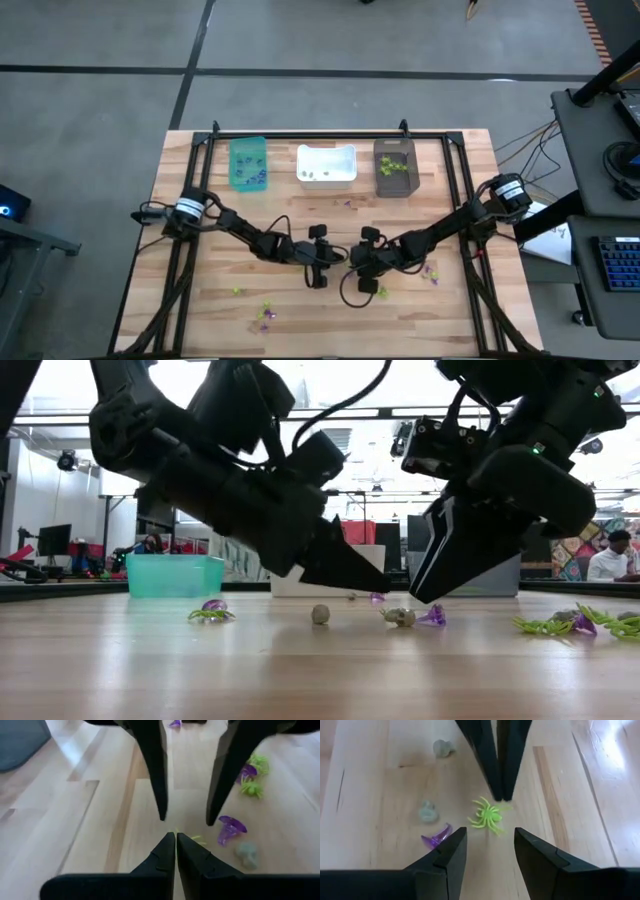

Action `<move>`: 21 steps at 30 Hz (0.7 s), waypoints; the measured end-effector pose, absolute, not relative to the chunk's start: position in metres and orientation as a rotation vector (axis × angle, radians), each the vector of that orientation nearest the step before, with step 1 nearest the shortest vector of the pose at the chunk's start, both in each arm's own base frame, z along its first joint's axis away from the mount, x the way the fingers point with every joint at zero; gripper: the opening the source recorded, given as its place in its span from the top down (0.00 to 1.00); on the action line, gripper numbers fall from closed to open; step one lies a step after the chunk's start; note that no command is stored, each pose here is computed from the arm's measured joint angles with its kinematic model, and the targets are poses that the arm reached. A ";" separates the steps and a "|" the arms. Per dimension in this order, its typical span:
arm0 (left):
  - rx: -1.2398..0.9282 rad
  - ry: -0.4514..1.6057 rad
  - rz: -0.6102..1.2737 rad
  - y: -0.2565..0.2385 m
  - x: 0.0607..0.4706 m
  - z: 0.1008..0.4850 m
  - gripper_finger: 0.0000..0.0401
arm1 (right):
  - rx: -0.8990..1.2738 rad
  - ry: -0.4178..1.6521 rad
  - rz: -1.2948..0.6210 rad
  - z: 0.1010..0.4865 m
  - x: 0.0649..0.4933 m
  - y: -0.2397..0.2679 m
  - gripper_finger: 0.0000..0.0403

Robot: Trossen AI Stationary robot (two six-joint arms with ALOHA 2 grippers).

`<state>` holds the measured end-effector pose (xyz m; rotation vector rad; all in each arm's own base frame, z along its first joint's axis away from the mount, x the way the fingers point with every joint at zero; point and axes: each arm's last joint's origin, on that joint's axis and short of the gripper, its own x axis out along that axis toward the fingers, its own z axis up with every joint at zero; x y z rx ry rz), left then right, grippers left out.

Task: Sort Halloween decoration
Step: Put the green spider toy into the black bin

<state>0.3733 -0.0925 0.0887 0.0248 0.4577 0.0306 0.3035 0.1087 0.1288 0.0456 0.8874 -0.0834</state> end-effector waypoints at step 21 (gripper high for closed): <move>0.023 0.503 0.102 -0.089 0.379 0.068 1.00 | 0.004 0.910 -0.090 0.117 0.305 0.109 0.57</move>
